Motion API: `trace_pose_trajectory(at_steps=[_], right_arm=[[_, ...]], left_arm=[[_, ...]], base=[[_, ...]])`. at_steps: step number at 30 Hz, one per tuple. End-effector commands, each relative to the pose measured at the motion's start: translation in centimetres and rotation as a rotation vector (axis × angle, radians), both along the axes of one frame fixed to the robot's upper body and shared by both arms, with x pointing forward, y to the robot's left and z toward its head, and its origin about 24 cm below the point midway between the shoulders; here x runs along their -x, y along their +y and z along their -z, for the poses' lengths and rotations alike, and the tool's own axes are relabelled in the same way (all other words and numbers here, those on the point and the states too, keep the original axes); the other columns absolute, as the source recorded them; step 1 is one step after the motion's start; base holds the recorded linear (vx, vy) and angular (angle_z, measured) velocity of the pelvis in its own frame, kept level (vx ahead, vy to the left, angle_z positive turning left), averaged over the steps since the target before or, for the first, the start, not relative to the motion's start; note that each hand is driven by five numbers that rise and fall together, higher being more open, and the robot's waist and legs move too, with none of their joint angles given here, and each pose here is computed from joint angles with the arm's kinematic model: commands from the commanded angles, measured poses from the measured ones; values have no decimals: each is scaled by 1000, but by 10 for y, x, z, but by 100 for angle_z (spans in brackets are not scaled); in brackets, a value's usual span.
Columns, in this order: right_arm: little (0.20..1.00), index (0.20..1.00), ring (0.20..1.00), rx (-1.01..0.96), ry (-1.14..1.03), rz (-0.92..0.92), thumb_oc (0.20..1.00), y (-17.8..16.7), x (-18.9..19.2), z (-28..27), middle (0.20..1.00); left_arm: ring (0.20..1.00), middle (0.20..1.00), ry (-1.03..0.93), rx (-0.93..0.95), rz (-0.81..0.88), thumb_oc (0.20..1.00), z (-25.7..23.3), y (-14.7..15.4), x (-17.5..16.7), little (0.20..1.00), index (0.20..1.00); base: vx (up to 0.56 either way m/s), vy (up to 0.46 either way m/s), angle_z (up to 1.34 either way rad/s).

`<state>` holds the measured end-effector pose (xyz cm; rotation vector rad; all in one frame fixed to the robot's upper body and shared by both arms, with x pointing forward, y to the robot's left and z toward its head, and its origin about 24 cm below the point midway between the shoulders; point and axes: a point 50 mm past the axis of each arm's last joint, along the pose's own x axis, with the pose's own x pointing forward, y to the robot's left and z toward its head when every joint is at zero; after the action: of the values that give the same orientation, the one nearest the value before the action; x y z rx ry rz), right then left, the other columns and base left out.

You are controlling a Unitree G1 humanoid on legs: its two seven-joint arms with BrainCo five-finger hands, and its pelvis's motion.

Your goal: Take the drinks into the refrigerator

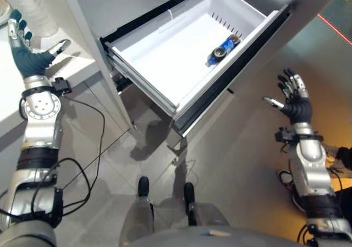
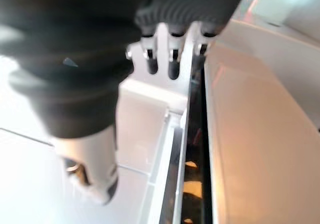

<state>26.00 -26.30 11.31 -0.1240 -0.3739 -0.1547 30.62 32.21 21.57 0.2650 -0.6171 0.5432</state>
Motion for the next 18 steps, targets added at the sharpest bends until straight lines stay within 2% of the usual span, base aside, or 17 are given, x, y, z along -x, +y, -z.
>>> trace_pose_trajectory(at_steps=[1,9,18], right_arm=[[1000,1000,1000,80,-112,33,1000,-16,1,-30,1000],[1000,1000,1000,92,-100,40,1000,-15,2,-26,1000],[1000,1000,1000,76,-90,76,1000,-20,8,-21,1000]], left_arm=[[1000,1000,-37,-64,84,1000,-23,-11,-14,1000,1000],[1000,1000,-89,-78,122,1000,-25,-25,-9,1000,1000],[1000,1000,-13,-29,195,1000,26,-33,15,1000,1000]], base=[[14,27,-5],[-5,-5,4],[4,-8,-3]])
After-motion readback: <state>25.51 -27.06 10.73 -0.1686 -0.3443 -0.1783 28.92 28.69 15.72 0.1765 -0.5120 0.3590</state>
